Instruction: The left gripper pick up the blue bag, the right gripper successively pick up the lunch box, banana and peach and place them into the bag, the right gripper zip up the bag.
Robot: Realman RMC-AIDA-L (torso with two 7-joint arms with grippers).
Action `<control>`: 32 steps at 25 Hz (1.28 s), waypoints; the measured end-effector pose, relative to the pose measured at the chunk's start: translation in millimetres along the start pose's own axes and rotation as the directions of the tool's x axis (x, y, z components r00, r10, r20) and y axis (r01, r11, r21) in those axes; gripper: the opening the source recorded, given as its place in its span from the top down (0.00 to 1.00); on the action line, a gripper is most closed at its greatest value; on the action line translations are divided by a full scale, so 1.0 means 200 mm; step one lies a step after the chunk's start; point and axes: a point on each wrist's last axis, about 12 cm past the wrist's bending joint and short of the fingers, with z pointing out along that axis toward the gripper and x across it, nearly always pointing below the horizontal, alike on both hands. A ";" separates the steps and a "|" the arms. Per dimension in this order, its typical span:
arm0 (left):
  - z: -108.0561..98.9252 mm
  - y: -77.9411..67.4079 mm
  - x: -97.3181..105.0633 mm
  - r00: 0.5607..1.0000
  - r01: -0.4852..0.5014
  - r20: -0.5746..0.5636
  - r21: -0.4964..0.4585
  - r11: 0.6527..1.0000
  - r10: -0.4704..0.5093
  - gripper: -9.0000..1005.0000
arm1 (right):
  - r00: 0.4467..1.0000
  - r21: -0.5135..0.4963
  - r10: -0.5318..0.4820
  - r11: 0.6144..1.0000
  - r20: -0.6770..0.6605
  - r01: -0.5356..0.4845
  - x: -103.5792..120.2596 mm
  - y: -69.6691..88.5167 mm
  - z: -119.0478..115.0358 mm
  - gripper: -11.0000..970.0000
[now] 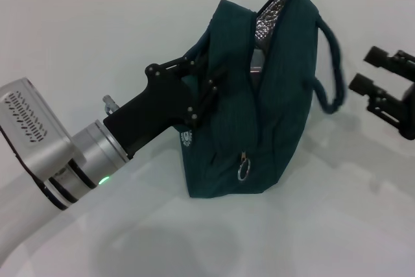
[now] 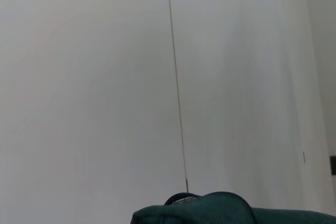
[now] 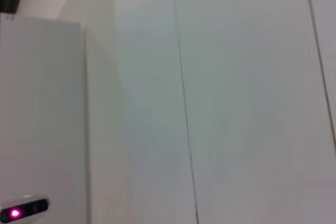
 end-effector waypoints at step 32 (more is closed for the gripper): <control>0.05 -0.01 -0.02 0.999 0.036 0.013 0.032 0.999 -0.037 0.74 | 0.891 -0.324 0.066 0.917 -0.449 -0.231 0.23 0.10 0.42 0.48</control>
